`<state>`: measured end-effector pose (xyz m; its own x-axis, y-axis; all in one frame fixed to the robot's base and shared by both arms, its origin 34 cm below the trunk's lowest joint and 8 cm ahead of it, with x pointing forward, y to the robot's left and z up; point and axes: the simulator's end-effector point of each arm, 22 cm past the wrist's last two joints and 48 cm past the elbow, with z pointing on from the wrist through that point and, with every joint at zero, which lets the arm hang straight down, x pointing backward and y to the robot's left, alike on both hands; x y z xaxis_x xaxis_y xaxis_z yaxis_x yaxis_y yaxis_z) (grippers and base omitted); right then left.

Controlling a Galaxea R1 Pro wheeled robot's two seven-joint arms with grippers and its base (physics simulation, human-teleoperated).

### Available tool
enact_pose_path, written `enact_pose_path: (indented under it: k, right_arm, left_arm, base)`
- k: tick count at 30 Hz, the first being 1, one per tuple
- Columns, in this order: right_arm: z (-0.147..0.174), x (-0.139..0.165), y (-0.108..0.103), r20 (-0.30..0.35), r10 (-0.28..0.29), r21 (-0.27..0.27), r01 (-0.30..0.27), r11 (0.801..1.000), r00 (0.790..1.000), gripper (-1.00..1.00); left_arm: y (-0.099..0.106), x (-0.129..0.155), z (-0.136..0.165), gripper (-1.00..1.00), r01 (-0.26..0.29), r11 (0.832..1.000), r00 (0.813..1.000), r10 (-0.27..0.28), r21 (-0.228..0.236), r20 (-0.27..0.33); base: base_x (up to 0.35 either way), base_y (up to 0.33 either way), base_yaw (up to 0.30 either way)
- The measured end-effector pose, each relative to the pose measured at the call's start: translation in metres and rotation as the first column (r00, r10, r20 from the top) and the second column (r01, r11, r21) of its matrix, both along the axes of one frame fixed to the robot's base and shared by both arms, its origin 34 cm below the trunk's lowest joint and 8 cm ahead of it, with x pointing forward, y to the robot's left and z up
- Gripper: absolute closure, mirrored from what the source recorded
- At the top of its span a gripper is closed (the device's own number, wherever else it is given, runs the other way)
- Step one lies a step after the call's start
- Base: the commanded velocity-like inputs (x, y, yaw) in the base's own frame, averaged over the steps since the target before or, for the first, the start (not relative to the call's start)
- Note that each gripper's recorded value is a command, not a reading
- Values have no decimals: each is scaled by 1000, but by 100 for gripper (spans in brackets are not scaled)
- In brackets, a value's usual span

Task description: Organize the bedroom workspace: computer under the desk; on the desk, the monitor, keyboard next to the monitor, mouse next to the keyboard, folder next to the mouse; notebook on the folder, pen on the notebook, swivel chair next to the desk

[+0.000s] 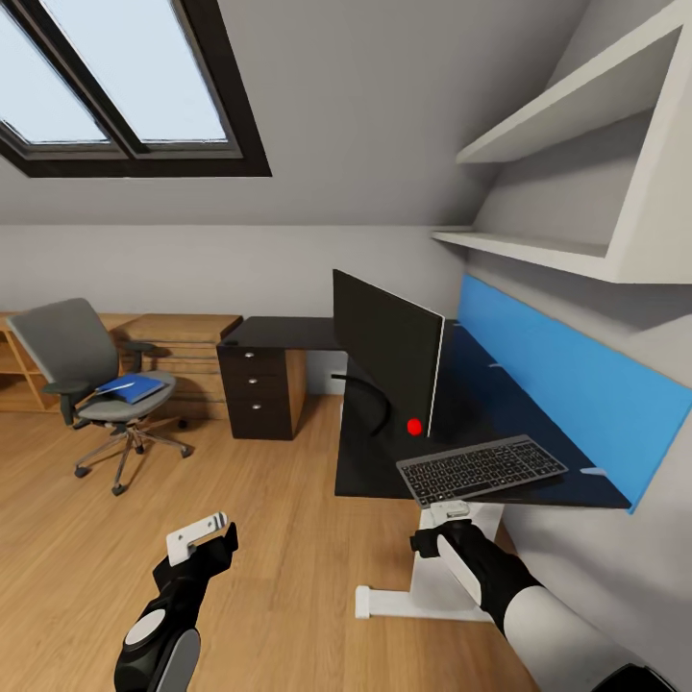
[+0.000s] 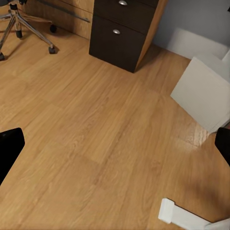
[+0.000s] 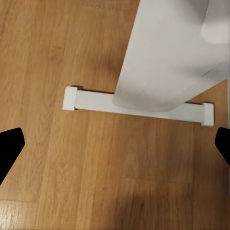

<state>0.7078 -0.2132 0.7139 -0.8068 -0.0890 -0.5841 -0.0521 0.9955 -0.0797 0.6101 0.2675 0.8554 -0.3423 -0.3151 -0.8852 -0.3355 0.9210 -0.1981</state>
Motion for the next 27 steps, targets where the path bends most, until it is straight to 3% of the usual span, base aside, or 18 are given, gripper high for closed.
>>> enact_pose_path:
  k: [8,18,27]
  right_arm:
    - [-3,-2,-3,-9,-4,-4,4,1000,1000,-100]
    - [-31,-24,-20,-82,-32,-32,30,999,996,-100]
    - [-33,-26,-32,-80,-46,-45,42,998,996,-100]
  left_arm:
    - [1,0,-1,-100,-1,1000,1000,1,2,-4]
    - [1,0,-1,-100,-1,1000,1000,1,2,-2]
    - [2,-1,-1,-100,-1,1000,1000,1,2,-2]
  base:
    - [0,0,0]
    - [0,0,0]
    - [46,0,0]
